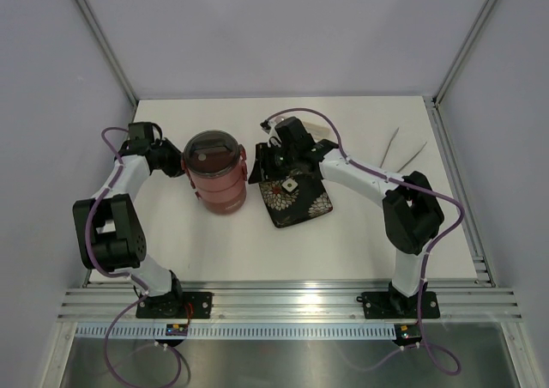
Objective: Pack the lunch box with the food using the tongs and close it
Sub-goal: Adjust the fastener in the packing box.
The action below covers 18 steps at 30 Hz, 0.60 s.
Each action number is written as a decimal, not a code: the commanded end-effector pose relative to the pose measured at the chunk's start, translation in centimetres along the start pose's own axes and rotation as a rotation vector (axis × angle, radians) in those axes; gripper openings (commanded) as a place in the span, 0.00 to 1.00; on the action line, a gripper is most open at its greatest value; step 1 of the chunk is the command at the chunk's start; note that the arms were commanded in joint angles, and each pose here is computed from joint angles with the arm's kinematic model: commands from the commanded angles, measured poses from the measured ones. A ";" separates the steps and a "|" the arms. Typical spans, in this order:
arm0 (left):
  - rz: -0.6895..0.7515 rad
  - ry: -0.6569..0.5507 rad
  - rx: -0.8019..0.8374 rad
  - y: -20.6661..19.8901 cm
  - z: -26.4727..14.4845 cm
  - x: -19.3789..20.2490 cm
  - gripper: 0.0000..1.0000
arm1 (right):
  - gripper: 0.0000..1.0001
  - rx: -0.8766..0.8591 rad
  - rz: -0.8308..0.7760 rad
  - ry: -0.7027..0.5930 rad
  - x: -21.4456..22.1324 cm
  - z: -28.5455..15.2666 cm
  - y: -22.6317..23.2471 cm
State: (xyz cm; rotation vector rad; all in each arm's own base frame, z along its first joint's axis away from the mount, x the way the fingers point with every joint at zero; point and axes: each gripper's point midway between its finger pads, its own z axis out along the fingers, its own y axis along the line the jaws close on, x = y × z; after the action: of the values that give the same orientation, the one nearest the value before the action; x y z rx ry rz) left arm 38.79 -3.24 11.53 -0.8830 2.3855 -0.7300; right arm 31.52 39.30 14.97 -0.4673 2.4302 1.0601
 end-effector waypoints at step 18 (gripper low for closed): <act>0.009 0.048 0.039 1.9 -4.2 6.6 0.11 | 0.46 0.078 0.143 -0.062 -5.4 2.4 -0.4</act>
State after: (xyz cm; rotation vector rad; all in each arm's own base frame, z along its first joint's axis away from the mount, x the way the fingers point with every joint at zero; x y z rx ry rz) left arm 33.46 -3.74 11.46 -0.8737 2.3617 -0.7274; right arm 35.05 40.78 15.17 -0.2937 2.4981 1.0068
